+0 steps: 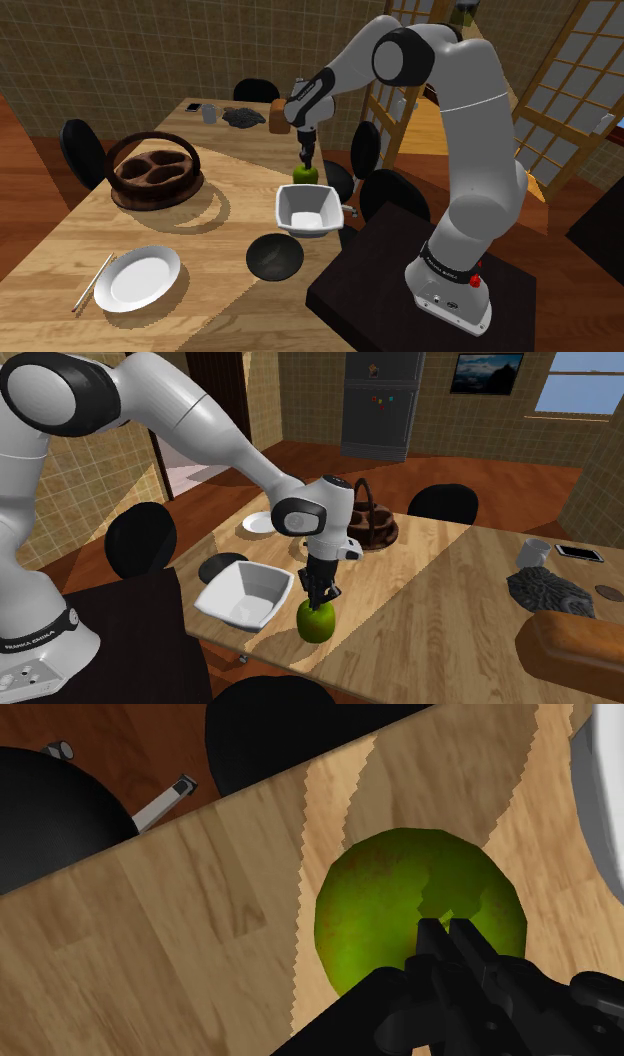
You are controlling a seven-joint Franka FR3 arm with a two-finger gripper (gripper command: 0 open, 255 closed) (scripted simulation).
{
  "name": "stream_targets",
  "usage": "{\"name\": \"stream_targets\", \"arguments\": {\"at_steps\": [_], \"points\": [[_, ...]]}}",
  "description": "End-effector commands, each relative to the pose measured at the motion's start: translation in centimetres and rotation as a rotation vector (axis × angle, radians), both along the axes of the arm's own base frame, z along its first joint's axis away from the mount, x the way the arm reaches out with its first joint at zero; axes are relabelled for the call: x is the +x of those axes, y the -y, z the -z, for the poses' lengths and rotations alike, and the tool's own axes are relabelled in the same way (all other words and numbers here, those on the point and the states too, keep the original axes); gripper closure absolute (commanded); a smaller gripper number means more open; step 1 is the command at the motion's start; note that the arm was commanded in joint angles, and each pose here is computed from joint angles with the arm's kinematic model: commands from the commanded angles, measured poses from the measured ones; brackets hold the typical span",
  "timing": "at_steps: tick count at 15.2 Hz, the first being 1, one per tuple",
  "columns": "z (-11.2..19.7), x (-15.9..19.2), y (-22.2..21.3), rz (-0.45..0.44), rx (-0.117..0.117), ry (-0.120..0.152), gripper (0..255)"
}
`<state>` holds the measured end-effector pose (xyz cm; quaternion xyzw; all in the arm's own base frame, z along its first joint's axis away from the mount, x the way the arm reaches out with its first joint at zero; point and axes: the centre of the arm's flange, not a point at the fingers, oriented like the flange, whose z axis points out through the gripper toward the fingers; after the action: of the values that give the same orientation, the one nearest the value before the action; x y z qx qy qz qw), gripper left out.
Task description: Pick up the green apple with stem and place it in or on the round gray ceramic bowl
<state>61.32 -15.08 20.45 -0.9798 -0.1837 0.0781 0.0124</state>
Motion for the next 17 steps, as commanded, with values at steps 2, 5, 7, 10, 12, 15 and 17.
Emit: {"name": "stream_targets", "arguments": {"at_steps": [2, 5, 7, 10, 12, 15, 17], "points": [[-1.5, 0.1, -0.1, 0.000, 0.000, 0.000, 255], [-3.1, 0.1, -0.1, 0.000, 0.000, 0.000, 255], [-4.1, 0.1, -0.1, 0.000, 0.000, 0.000, 255], [-5.7, 0.1, -0.1, 0.000, 0.000, 0.000, 255], [-6.8, 0.1, -0.1, 0.000, 0.000, 0.000, 255], [-8.4, 0.1, -0.1, 0.000, 0.000, 0.000, 255], [-9.4, 0.1, -0.1, 0.000, 0.000, 0.000, 255]]}}
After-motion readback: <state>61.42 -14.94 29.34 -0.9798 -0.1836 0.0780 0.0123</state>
